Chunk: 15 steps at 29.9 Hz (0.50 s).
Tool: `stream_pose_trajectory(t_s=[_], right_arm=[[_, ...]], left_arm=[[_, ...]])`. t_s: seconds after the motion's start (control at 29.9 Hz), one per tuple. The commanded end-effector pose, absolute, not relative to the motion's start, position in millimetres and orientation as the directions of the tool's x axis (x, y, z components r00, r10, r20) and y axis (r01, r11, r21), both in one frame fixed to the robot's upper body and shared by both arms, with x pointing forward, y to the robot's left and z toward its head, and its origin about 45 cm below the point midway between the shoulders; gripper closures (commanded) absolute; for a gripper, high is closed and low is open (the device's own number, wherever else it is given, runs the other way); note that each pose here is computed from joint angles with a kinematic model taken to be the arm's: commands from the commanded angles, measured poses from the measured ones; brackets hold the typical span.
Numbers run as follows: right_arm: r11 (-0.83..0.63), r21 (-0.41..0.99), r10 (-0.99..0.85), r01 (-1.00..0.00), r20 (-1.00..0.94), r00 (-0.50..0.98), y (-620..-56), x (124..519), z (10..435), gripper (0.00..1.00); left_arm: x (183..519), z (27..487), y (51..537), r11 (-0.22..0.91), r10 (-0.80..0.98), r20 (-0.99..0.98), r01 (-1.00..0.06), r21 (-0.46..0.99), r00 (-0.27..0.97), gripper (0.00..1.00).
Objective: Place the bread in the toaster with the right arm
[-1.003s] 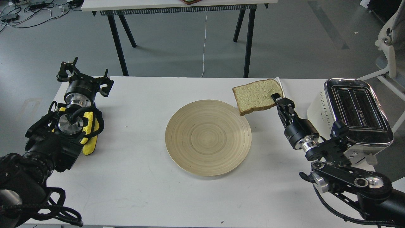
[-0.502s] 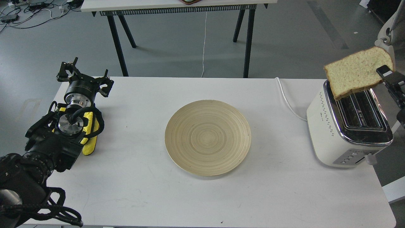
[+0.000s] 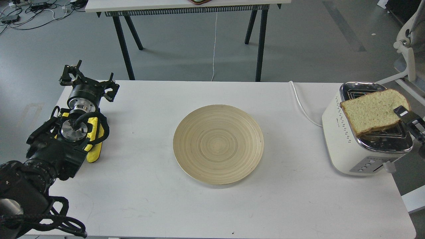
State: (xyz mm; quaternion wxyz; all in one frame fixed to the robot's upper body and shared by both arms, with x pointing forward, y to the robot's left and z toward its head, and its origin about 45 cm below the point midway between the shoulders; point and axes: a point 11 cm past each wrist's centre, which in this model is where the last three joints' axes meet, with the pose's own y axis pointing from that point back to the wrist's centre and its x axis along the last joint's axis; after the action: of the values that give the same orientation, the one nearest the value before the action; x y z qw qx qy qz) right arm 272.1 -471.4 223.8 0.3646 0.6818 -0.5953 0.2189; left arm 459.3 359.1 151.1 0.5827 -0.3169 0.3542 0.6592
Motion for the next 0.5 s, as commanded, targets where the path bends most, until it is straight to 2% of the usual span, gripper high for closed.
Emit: stream_pose_trajectory(t_s=[0.0, 0.17, 0.47], right_arm=[[0.002, 0.189, -0.673, -0.982, 0.726, 0.139, -475.3, 282.5, 236.4, 0.99], [0.038, 0.159, -0.705, -0.986, 0.703, 0.086, -479.9, 288.5, 245.2, 0.99], [0.066, 0.18, -0.689, -0.982, 0.719, 0.086, -490.7, 284.0, 241.2, 0.99]], left_arm=[[459.3, 151.1, 359.1, -0.07, 0.544, -0.831, -0.993, 0.098, -0.12, 0.0], [459.3, 151.1, 359.1, -0.07, 0.544, -0.831, -0.993, 0.098, -0.12, 0.0], [459.8, 151.8, 358.9, -0.069, 0.544, -0.831, -0.993, 0.096, -0.119, 0.0]])
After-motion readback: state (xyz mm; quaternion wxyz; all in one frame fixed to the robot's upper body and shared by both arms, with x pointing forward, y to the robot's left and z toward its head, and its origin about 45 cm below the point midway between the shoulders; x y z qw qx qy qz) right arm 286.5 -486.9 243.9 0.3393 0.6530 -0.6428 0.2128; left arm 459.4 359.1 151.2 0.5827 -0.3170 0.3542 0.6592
